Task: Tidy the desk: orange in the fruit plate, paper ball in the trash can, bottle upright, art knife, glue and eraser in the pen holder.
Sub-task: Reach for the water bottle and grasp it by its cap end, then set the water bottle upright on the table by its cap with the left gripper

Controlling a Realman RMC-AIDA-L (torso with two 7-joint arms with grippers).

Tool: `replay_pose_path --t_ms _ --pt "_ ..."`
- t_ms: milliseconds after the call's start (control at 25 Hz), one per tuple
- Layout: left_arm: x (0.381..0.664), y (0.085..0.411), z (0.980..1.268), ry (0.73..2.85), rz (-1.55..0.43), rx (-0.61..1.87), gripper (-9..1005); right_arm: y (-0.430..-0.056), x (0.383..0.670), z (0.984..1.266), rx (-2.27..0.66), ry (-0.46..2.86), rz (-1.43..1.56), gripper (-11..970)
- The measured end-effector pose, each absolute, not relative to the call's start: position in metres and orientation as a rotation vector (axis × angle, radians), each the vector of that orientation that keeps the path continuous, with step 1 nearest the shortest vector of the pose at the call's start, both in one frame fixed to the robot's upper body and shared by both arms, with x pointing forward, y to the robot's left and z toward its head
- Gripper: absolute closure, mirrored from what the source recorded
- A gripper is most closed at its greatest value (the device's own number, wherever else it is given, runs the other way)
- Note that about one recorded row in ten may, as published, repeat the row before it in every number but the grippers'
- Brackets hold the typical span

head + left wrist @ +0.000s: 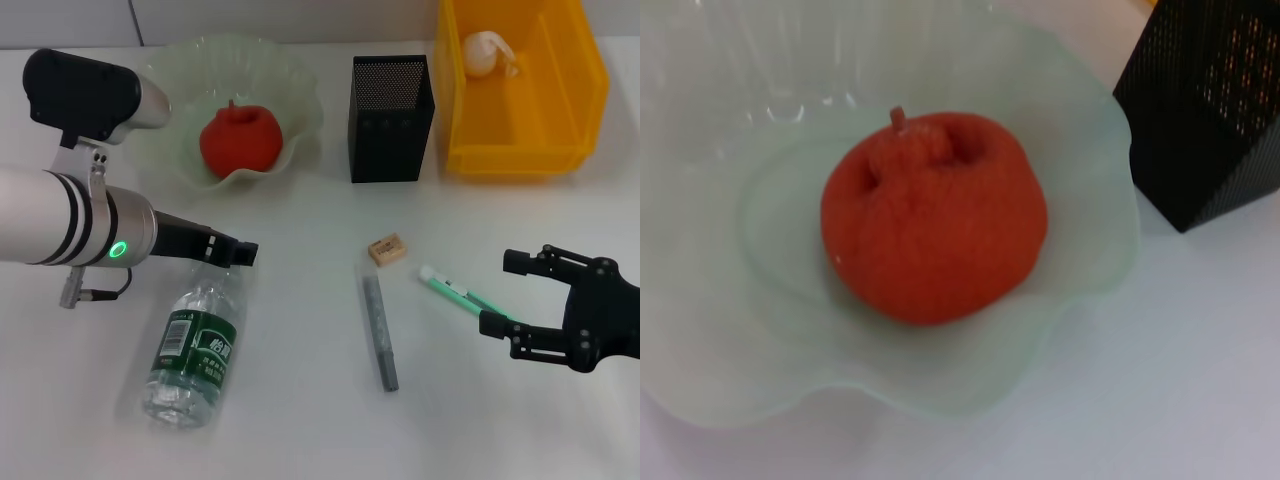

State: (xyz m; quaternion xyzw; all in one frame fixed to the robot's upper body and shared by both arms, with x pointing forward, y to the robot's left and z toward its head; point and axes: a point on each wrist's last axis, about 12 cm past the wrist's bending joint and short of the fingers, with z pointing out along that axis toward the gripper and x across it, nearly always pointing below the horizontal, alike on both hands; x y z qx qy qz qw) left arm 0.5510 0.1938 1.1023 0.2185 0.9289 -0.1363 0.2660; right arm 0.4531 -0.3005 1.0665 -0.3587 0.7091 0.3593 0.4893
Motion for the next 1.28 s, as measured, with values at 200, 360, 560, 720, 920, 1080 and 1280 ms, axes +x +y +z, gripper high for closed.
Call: replay_pose_path --t_ms 200,360,560,720,920,1080,1280 --pt "0.553 0.192 1.099 2.544 -0.361 0.62 342 -0.3 0.453 1.067 -0.871 1.723 0.875 136" --pt "0.553 0.188 1.103 2.531 -0.349 0.682 470 -0.302 0.453 1.068 -0.866 1.718 0.876 136" --pt "0.549 0.186 1.116 2.445 -0.325 0.806 532 -0.304 0.453 1.068 -0.855 1.717 0.871 136" --pt "0.541 0.195 1.131 2.313 -0.339 0.905 536 -0.305 0.453 1.068 -0.851 1.719 0.872 135" --pt "0.532 0.221 1.145 2.115 -0.498 0.922 540 -0.304 0.453 1.068 -0.85 1.719 0.874 135" --pt "0.525 0.237 1.145 1.984 -0.584 0.946 544 -0.303 0.454 1.069 -0.85 1.718 0.879 136" --pt "0.518 0.25 1.14 1.877 -0.628 0.973 547 -0.302 0.457 1.07 -0.852 1.718 0.886 136"
